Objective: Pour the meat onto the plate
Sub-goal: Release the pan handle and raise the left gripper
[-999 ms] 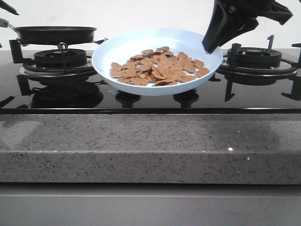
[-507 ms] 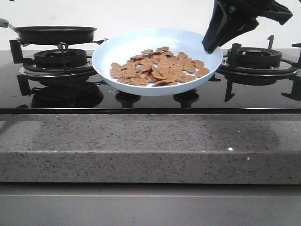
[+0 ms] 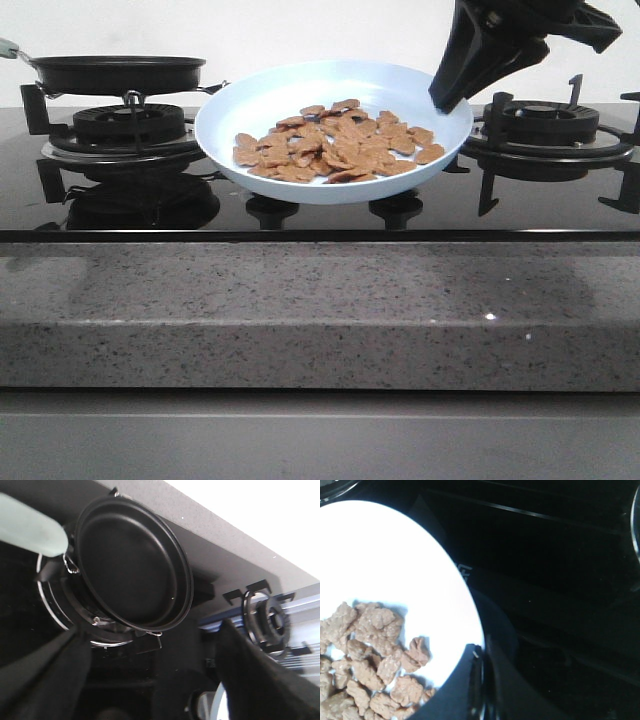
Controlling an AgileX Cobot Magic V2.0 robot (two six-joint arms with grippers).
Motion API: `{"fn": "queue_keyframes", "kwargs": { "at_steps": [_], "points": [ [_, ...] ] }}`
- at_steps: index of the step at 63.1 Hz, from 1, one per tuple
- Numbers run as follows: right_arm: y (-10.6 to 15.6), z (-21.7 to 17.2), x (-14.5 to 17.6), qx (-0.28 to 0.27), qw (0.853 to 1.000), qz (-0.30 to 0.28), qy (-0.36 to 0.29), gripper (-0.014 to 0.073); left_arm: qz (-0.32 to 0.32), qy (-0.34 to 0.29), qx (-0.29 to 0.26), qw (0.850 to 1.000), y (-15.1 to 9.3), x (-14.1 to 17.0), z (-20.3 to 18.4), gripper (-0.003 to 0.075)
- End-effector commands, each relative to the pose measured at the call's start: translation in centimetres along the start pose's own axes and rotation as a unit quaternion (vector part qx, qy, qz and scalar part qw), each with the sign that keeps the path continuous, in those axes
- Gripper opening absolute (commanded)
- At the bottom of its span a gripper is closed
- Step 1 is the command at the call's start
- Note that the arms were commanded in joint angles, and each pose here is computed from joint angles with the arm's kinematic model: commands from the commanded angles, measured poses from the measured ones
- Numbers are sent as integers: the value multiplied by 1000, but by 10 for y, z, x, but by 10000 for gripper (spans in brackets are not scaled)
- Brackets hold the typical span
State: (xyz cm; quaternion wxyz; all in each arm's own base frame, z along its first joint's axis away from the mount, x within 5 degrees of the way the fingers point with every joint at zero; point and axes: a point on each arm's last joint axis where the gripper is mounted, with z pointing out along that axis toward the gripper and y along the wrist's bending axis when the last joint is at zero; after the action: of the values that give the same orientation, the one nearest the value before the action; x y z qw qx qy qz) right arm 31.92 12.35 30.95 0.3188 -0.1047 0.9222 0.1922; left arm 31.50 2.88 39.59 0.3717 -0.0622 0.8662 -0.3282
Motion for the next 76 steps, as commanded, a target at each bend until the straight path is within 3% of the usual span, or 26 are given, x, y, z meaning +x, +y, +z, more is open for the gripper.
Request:
{"fn": "queue_keyframes", "kwargs": {
  "at_steps": [1, 13, 22, 30, 45, 63, 76],
  "points": [
    [8, -22, -14, -8, 998, -6, -57, -57, 47, -49, 16, 998, -37, 1, -22, 386],
    [8, -22, -14, -8, 998, -6, -57, -57, 104, -59, 4, 993, -64, 28, -29, 153],
    [8, -22, -14, -8, 998, -6, -57, -57, 154, -78, 10, 985, -79, 50, -33, 62],
    [8, -22, -14, -8, 998, -6, -57, -57, 223, -103, 15, 969, -90, 72, -39, -19],
    [8, -22, -14, -8, 998, -6, -57, -57, 324, -180, -7, 929, -97, 105, -58, -20],
    [8, -22, -14, -8, 998, -6, -57, -57, 352, -284, -45, 891, -84, 141, -85, -20],
    [8, -22, -14, -8, 998, -6, -57, -57, 350, -321, -64, 878, -72, 156, -93, -20]
  ]
}}
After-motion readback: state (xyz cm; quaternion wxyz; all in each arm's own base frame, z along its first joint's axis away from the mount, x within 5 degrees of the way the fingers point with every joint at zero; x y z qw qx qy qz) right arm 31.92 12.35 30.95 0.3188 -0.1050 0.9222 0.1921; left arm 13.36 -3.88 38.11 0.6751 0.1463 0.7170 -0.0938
